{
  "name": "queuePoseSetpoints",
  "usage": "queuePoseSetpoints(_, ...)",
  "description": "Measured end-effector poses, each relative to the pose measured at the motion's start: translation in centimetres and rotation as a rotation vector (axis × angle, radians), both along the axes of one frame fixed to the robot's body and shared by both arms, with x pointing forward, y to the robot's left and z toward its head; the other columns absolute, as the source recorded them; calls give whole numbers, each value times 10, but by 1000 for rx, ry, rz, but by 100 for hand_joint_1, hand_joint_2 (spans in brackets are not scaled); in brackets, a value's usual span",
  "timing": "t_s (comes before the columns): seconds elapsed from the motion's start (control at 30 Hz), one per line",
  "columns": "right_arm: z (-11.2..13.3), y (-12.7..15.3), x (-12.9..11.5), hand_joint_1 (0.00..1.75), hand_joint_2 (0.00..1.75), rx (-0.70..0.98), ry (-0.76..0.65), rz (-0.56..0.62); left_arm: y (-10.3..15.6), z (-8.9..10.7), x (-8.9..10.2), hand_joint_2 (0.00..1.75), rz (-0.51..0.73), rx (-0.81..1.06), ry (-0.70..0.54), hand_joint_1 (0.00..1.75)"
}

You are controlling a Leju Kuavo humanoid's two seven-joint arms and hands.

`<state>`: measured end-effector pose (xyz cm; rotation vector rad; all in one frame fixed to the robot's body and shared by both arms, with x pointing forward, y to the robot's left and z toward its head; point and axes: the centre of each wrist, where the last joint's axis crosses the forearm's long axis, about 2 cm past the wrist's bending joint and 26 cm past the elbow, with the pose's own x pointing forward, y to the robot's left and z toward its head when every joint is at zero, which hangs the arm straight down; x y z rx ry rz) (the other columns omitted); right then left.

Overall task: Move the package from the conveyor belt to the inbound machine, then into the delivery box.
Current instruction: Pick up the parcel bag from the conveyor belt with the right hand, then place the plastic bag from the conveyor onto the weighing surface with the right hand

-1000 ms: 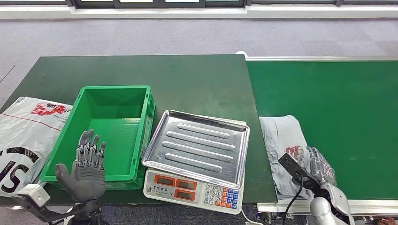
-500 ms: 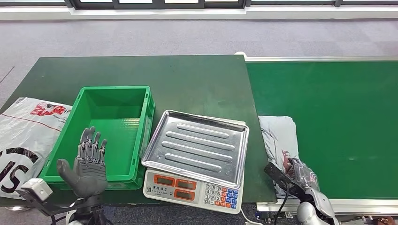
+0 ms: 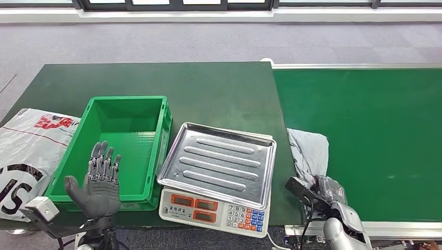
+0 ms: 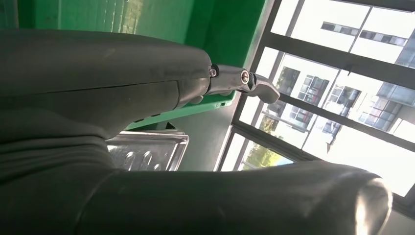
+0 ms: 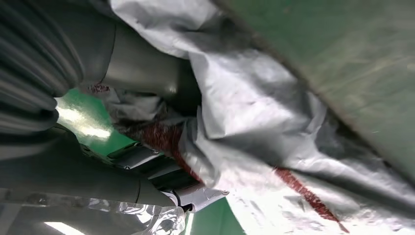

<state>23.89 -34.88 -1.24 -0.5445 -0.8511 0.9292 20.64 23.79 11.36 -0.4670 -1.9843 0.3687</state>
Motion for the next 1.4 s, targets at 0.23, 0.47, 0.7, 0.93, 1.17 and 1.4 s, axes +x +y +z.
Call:
queuePoseSetpoints(0.23, 1, 7, 3, 175, 175, 12, -145, -45, 3, -1, -8, 0, 15, 1, 5, 0)
queuePoseSetpoints(0.47, 48, 10, 0, 175, 175, -14, -529, -114, 8, -1, -22, 0, 56, -5, 4, 0)
queuePoseSetpoints(0.7, 94, 24, -6, 175, 175, 13, -753, -93, 8, -1, -23, 0, 57, -14, -3, 0)
queuePoseSetpoints(0.93, 111, 30, -14, 175, 175, 25, -826, -96, 8, -1, -22, 0, 56, -12, -4, 0)
queuePoseSetpoints(1.17, 119, 32, -18, 175, 175, 29, -880, -87, 8, -1, -22, 0, 54, -12, -1, 0)
queuePoseSetpoints(1.4, 138, 42, -3, 175, 175, 100, -1048, -23, 6, -5, -18, 0, 44, -6, 8, 0)
